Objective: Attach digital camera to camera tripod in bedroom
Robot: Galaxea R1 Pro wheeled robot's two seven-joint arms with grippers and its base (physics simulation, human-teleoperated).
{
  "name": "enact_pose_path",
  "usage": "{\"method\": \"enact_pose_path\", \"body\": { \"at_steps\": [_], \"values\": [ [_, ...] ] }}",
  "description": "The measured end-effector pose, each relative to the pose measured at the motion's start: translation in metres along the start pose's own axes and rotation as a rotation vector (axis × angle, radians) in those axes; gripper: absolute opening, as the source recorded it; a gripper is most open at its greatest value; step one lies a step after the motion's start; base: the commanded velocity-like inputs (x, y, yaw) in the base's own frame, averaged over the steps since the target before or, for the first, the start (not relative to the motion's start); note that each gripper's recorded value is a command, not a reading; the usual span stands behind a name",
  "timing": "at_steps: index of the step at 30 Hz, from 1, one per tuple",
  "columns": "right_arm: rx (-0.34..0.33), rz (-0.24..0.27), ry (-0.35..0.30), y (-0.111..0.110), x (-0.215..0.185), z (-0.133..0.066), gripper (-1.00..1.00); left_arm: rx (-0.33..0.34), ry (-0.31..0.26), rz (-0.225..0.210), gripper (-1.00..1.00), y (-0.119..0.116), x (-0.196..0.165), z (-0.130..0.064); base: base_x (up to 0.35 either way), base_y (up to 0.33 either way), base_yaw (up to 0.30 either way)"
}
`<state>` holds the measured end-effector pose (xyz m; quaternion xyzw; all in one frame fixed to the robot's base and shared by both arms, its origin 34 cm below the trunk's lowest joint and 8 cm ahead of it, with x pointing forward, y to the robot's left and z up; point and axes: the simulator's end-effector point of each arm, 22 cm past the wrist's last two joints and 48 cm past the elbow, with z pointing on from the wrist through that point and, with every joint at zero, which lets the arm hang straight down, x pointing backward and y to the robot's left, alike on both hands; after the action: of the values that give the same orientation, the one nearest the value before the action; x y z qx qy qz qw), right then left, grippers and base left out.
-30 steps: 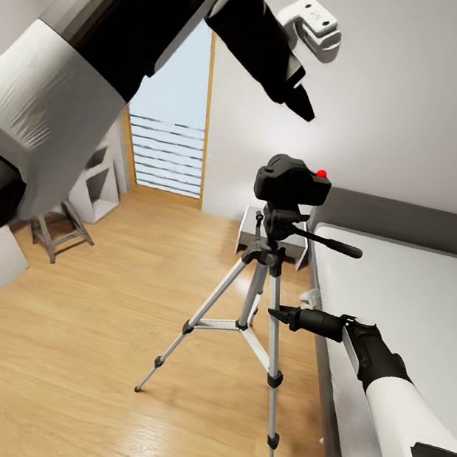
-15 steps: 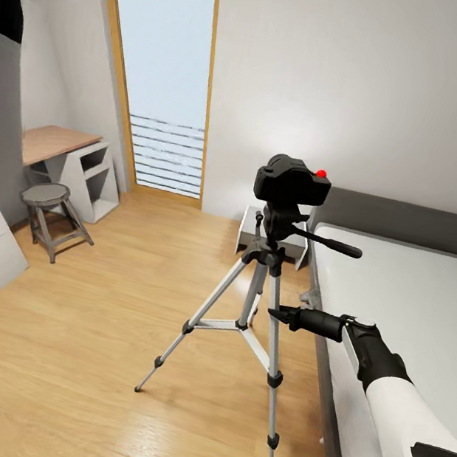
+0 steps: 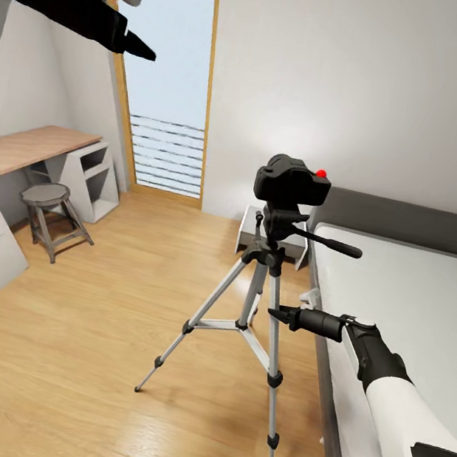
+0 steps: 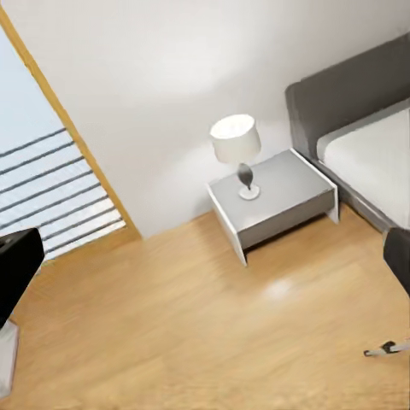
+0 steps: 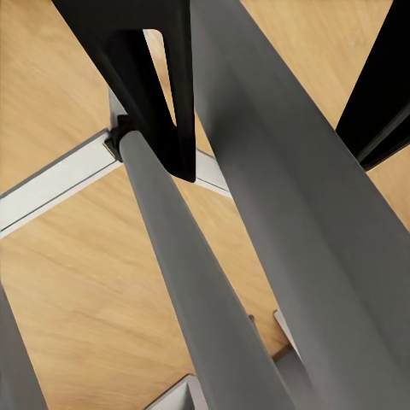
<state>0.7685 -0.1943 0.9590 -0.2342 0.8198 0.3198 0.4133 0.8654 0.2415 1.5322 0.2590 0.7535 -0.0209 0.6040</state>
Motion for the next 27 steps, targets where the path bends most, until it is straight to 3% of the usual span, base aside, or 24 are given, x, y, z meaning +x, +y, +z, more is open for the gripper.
{"method": "enact_pose_path", "body": {
  "at_steps": [5,8,12,17,20,22,26,27],
  "values": [
    [0.001,0.0,0.0,0.0,0.0,0.0,-1.0,-0.088,0.139,-0.009,1.0,0.029,0.072,0.017,0.0,0.0,0.0],
    [0.001,0.0,0.0,0.0,0.0,0.0,-1.0,-0.171,0.262,0.002,1.0,0.051,0.128,0.025,0.0,0.0,0.0],
    [0.004,0.0,-0.001,-0.001,0.0,0.0,-1.0,-0.198,0.386,-0.019,1.0,0.062,0.191,0.034,0.0,0.0,0.0],
    [0.008,0.002,-0.002,-0.002,-0.001,0.0,-1.0,-0.187,0.601,-0.106,1.0,0.066,0.301,0.04,0.0,0.0,0.0],
    [0.008,0.002,-0.002,-0.002,0.0,0.0,-1.0,-0.174,0.757,-0.194,1.0,0.068,0.376,0.031,0.0,0.0,0.0],
    [0.008,0.002,-0.002,-0.002,0.0,0.0,-1.0,-0.167,0.823,-0.236,1.0,0.067,0.407,0.025,0.0,0.0,0.0],
    [0.009,0.002,-0.002,-0.002,-0.001,0.0,-1.0,-0.188,1.027,-0.345,1.0,0.067,0.499,-0.012,0.0,0.0,0.0],
    [0.008,0.002,-0.002,-0.002,0.0,0.0,-1.0,-0.208,1.092,-0.367,1.0,0.068,0.526,-0.029,0.0,0.0,0.0]
  ]
}}
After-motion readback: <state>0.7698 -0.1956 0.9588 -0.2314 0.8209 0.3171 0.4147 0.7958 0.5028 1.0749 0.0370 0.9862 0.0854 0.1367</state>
